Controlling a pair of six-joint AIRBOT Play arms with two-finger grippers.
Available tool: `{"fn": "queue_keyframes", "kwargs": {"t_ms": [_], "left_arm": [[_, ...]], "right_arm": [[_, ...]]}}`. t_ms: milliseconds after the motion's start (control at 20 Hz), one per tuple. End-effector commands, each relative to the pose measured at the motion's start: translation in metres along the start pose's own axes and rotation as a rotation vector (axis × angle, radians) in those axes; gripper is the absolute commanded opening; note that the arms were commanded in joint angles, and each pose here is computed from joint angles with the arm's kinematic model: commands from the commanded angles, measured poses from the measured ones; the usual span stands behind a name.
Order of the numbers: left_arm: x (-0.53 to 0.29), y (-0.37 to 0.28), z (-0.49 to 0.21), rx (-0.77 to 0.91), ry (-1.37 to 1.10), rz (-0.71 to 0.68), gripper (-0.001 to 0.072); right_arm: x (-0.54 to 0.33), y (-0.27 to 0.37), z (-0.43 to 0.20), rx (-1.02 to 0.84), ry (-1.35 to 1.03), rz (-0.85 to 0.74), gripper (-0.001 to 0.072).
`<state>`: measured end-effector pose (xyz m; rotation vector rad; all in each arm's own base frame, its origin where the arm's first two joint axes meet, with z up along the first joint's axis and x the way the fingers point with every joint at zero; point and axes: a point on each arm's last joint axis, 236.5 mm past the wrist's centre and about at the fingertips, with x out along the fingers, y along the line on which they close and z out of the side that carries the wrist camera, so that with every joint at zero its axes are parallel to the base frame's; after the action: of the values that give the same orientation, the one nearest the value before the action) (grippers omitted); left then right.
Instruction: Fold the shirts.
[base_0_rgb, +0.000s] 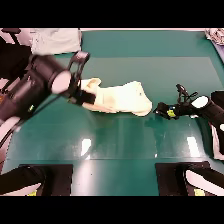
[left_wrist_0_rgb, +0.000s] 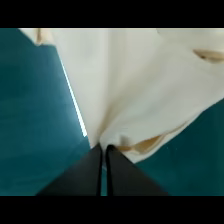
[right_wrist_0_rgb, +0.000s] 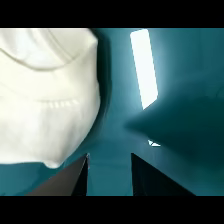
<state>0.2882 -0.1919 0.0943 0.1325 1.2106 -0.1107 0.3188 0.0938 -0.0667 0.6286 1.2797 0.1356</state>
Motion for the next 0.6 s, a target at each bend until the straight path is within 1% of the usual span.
{"fn": "queue_keyframes", "kwargs": {"t_ms": [0, 100, 200, 350, 450, 500, 550], "left_arm": [[0.028, 0.051, -0.086, -0.294, 0.049, 0.162, 0.0024], [0.045, 0.063, -0.14, -0.489, 0.089, 0.199, 0.0025], [0.057, 0.065, -0.177, -0.599, 0.118, 0.219, 0.0025], [0.064, 0.062, -0.192, -0.551, 0.132, 0.223, 0.0026], [0.058, 0.06, -0.174, -0.534, 0.076, 0.198, 0.0027], [0.051, 0.058, -0.159, -0.508, 0.034, 0.178, 0.0087], [0.04, 0.054, -0.139, -0.468, -0.017, 0.147, 0.0392]], "right_arm": [[0.0, 0.003, -0.008, 0.007, 0.035, 0.012, 0.0321], [0.0, 0.003, -0.012, 0.007, 0.052, 0.013, 0.0321], [-0.001, 0.003, -0.018, 0.008, 0.074, 0.015, 0.0321], [-0.004, 0.006, -0.02, 0.002, 0.079, 0.02, 0.0321], [-0.01, 0.01, -0.013, -0.011, 0.039, 0.027, 0.0321], [-0.014, 0.013, -0.008, -0.019, 0.012, 0.032, 0.0322], [-0.018, 0.015, -0.006, -0.026, -0.007, 0.036, 0.0322]]}}
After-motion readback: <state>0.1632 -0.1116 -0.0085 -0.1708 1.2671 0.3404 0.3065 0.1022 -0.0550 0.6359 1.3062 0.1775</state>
